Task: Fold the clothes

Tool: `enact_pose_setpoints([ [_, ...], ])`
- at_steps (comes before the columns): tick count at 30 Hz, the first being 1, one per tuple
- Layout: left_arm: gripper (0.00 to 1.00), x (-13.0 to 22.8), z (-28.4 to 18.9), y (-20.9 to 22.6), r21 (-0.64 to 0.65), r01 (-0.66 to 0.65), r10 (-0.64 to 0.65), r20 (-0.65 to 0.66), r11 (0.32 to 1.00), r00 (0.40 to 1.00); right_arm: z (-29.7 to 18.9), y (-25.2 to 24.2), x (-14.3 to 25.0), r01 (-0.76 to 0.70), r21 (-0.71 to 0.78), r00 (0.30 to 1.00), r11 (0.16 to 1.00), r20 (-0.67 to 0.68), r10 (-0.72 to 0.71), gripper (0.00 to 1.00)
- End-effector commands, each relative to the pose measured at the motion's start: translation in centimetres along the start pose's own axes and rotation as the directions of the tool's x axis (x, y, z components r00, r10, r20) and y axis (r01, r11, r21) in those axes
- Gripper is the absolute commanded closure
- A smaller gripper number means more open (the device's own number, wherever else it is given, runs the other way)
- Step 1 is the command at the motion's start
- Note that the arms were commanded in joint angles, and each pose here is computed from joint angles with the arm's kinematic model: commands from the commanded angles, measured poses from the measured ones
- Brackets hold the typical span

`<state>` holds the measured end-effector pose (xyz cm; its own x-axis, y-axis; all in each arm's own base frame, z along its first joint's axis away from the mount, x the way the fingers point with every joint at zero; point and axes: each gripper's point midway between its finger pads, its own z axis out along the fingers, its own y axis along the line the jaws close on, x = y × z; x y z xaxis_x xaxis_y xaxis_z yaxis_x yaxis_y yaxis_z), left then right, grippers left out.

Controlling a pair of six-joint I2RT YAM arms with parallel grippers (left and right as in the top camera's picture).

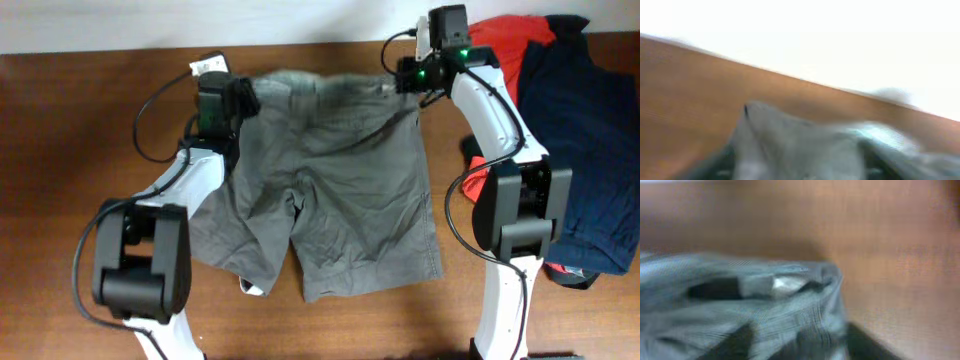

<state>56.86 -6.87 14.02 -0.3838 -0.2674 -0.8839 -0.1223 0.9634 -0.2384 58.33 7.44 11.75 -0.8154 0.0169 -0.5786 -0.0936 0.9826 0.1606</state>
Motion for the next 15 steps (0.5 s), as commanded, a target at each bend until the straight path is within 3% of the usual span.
enact_pose_setpoints([
  [1,0.01,-2.6,0.1,-0.3,0.01,0.009,-0.01,0.09,1.0,0.996,-0.9,0.1,-1.9,0.014,0.0,0.998,1.0,0.065,-0.014,0.01],
  [4,0.01,-3.6,-0.4,-0.6,-0.002,-0.052,0.052,0.069,0.999,0.996,-2.0,0.2,-1.8,0.012,0.002,0.998,1.0,0.054,-0.012,0.01],
  [9,0.01,-2.2,-1.2,-0.5,-0.011,-0.177,0.175,-0.11,0.984,0.978,-2.8,0.4,0.4,0.005,-0.009,0.999,1.0,-0.038,-0.006,0.01],
  [15,0.01,1.2,-3.4,1.0,0.014,-0.348,0.33,-0.351,0.937,0.876,-4.0,0.9,4.9,-0.029,-0.032,0.974,0.999,-0.225,0.021,0.01],
])
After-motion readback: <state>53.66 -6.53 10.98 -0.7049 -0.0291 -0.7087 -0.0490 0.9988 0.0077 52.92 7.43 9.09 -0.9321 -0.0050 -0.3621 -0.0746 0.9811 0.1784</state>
